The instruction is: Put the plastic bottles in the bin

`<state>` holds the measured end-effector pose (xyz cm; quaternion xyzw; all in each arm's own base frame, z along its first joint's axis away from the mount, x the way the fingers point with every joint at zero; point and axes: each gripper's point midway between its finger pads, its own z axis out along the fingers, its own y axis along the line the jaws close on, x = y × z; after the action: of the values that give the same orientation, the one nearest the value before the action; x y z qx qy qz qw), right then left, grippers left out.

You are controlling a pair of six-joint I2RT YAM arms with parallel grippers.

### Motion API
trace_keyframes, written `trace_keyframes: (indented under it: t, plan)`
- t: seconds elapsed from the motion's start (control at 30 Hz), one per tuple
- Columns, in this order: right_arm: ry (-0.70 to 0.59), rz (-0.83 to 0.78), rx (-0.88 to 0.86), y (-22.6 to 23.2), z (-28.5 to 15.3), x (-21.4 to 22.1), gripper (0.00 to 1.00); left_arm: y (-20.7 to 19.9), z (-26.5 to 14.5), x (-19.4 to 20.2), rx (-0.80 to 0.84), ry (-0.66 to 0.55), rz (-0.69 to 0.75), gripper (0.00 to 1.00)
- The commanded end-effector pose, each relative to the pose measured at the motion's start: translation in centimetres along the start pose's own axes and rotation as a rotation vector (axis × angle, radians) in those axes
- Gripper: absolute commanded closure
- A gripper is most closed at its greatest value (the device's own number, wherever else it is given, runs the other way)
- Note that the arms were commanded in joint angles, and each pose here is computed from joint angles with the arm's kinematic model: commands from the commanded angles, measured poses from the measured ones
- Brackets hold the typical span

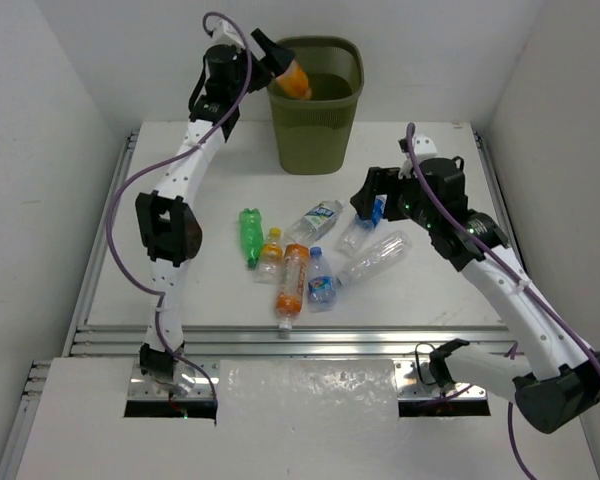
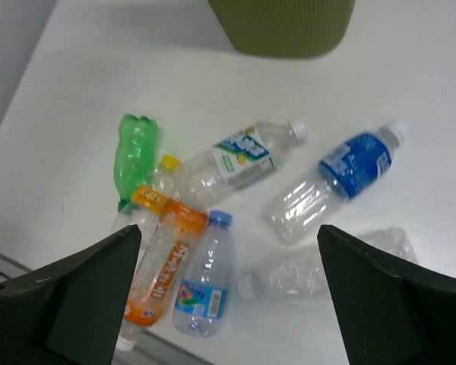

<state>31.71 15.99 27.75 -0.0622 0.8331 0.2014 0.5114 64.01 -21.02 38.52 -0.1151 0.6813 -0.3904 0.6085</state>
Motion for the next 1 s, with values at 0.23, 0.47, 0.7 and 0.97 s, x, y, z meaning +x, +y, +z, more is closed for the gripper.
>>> trace_keyframes:
  t: [0.23, 0.47, 0.7, 0.97]
  plan:
    - [0.345, 0.461, 0.457, -5.5, 2.8, 10.8, 0.01, -12.5, -7.3, -14.0, 0.268, -0.303, 0.062, 0.00]
    - [0.460, 0.637, 0.783, -8.4, 4.9, 15.9, 0.01, -11.7, -13.9, -13.5, 0.065, -0.226, 0.083, 0.00]
    - [0.573, 0.717, 0.880, -9.1, 5.9, 21.5, 0.03, -6.0, -20.1, -3.8, -0.135, 0.014, 0.122, 0.00]
    - [0.455, 0.697, 0.829, -11.9, 5.7, 24.9, 0.11, -3.4, -23.6, 1.1, -0.187, 0.156, 0.165, 0.00]
